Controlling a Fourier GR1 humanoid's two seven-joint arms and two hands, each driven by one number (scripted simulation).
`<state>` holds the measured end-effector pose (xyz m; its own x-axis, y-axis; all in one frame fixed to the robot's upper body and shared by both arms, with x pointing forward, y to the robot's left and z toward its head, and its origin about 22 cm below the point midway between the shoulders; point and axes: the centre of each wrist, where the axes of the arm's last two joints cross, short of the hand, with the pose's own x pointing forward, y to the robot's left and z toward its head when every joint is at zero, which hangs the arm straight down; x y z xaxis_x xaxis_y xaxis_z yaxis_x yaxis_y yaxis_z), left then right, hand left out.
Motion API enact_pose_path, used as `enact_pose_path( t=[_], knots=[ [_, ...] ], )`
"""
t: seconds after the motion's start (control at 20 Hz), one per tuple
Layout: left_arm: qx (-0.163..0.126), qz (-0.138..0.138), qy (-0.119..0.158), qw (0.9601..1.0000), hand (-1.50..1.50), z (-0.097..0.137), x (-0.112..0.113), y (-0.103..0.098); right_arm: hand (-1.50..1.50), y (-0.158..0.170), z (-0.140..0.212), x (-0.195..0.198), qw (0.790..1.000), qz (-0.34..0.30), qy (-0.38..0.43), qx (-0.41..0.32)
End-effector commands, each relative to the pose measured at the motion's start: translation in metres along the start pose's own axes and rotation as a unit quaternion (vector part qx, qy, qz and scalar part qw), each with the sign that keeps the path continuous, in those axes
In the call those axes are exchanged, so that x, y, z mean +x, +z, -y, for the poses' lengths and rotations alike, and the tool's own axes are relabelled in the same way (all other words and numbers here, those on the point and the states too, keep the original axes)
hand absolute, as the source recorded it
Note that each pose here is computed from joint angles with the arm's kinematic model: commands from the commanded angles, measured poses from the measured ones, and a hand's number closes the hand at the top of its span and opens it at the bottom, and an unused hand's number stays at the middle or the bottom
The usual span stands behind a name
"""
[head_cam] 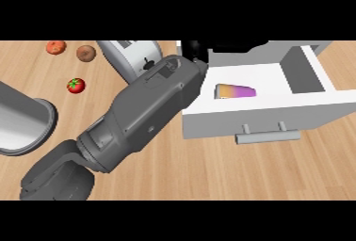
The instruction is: Pick up the can, place it into the drawer and close the drawer
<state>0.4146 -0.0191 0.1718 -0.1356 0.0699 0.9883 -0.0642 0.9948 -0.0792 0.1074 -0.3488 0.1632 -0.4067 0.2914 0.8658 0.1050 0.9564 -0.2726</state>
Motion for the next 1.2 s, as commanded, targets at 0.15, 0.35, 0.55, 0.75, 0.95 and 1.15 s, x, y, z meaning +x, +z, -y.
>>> enact_pose_path(
  t=[0.15,0.35,0.55,0.75,0.95,1.15],
  knots=[
    [0.001,0.035,0.010,0.9993,-1.50,0.008,0.018,-0.003,-1.50,-0.026,-0.024,0.016,0.993,0.042,0.111,0.028],
    [-0.012,0.023,0.019,0.9995,-1.50,0.006,0.012,-0.001,-1.50,-0.039,-0.046,0.019,0.986,0.044,0.157,0.045],
    [0.001,0.009,0.028,0.9996,-1.50,0.007,0.015,0.000,-1.50,-0.063,-0.063,0.004,0.977,0.044,0.199,0.067],
    [-0.007,0.000,0.026,0.9996,-1.50,0.002,0.014,-0.006,-1.50,-0.089,-0.095,-0.011,0.967,0.062,0.236,0.076],
    [0.001,0.002,0.018,0.9998,-1.50,0.013,0.023,0.005,-1.50,-0.115,-0.120,-0.027,0.957,0.063,0.274,0.075],
    [0.007,0.006,0.008,0.9999,-1.50,-0.003,0.011,-0.002,-1.50,-0.154,-0.142,-0.034,0.938,0.071,0.325,0.098]
  ],
)
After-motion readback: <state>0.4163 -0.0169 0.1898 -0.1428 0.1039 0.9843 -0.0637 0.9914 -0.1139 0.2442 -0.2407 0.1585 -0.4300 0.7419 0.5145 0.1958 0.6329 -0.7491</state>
